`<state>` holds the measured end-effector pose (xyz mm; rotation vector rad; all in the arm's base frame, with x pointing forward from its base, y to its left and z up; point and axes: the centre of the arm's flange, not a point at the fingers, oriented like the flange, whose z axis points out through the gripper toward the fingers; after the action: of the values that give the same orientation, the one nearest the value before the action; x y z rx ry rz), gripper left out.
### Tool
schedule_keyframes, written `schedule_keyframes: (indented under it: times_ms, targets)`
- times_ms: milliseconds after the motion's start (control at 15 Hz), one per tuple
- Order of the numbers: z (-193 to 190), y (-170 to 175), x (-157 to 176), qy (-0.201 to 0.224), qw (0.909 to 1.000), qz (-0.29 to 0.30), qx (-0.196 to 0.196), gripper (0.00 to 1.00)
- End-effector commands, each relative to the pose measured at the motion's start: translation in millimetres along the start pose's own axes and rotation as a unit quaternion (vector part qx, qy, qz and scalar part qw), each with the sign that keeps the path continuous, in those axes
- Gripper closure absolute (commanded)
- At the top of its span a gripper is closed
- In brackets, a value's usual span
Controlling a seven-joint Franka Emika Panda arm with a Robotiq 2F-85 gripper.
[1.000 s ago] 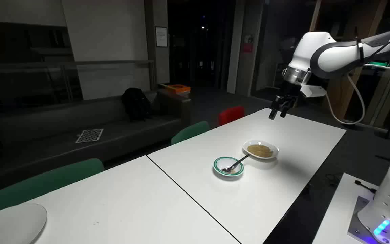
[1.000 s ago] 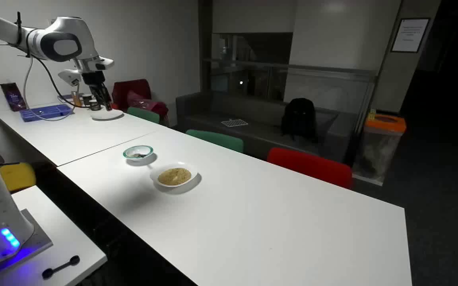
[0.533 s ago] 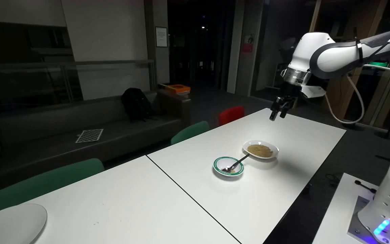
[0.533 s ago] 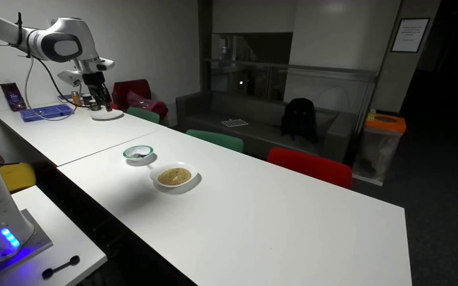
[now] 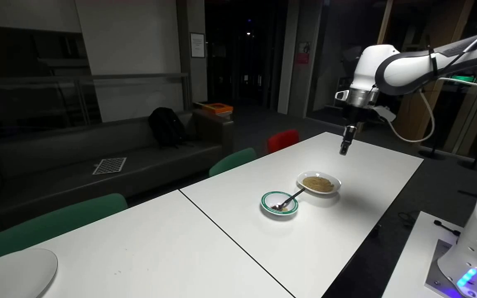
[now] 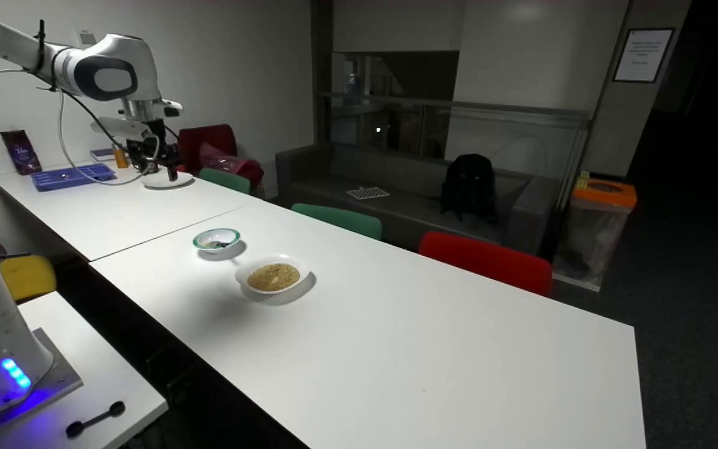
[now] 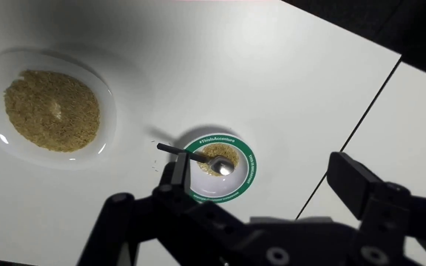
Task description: Spoon some contents from the white bowl into the green bowl twice
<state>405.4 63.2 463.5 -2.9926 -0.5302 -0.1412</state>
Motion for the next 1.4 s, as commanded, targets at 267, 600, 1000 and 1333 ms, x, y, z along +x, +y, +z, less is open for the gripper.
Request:
schedule_keyframes:
  times_ms: [267,600,1000,1333]
  targets:
    - [-7,23,-1,-0.023,0.9925,-0.118,0.024,0.00]
    - [-8,25,1,-0.024,0.9905,-0.133,0.027,0.00]
    - [17,0,16,-0.089,0.9555,-0.274,0.063,0.00]
    - [52,-25,42,-0.123,0.9084,-0.394,0.065,0.00]
